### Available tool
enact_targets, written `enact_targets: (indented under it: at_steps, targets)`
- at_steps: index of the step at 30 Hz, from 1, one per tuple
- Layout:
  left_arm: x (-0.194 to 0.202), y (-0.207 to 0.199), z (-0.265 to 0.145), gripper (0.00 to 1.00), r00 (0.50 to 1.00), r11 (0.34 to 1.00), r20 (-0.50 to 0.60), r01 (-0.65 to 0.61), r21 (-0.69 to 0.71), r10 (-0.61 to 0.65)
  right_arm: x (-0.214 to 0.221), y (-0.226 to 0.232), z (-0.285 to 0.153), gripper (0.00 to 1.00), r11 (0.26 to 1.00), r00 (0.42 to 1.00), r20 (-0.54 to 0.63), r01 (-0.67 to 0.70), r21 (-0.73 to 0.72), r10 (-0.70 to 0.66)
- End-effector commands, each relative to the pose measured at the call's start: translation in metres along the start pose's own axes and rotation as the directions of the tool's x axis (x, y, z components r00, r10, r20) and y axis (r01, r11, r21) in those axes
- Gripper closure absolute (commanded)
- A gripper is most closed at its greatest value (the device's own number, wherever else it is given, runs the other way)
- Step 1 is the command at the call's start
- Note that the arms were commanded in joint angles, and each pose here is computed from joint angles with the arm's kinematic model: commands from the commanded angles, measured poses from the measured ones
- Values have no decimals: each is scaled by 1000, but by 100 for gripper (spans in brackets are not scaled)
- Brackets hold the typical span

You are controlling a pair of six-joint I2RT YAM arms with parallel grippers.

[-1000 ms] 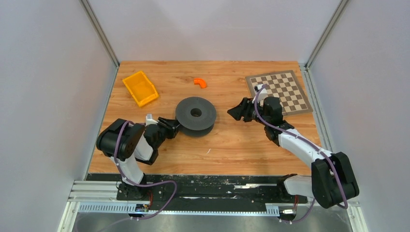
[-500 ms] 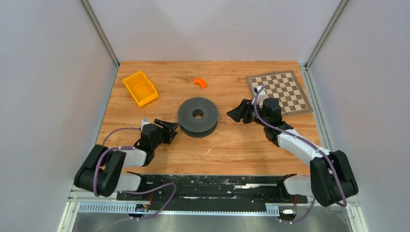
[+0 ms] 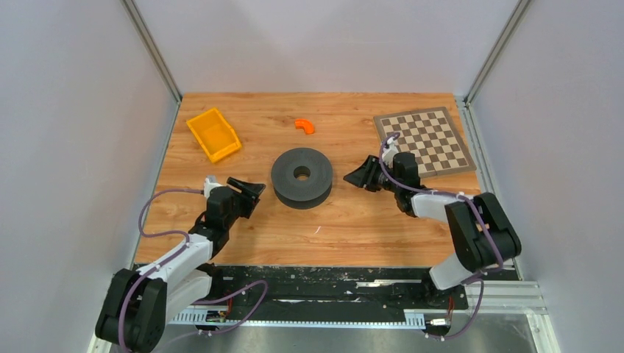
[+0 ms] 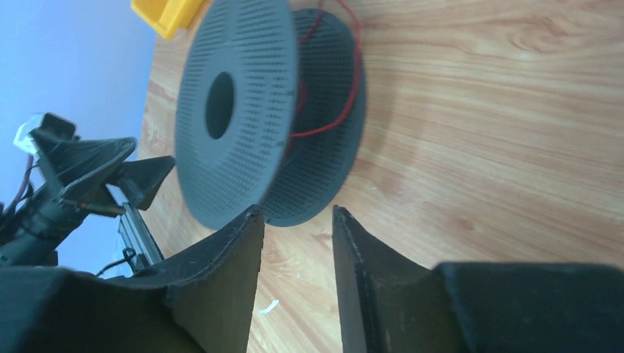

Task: Wrap the cables

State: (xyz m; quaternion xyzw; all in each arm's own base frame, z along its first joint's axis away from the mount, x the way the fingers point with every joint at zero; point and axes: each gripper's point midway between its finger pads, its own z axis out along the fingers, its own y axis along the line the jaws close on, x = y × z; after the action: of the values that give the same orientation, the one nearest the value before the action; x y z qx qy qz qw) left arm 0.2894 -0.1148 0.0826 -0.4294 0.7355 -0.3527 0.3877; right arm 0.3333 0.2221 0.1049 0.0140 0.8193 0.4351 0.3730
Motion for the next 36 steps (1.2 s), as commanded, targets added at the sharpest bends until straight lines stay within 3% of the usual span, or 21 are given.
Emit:
enact_targets:
  at_steps: [1, 7, 11, 24, 36]
  targets:
    - [-14, -30, -3, 32, 980, 979, 40, -197, 56, 195, -16, -3, 15, 62, 988, 993, 17, -113, -103, 115]
    - [-17, -60, -10, 35, 932, 921, 49, -363, 141, 360, -15, -17, 53, 65, 946, 956, -44, -294, -138, 290]
    - [-14, -70, -5, 36, 916, 901, 30, -400, 166, 401, -17, -18, 65, 66, 926, 937, -54, -348, -149, 344]
    - [16, -71, 33, 43, 902, 890, -103, -386, 241, 419, 7, -19, 91, 66, 866, 872, -112, -488, -108, 477]
    - [19, -63, 45, 44, 890, 881, -107, -411, 234, 443, 10, -22, 96, 69, 847, 853, -97, -520, -105, 512]
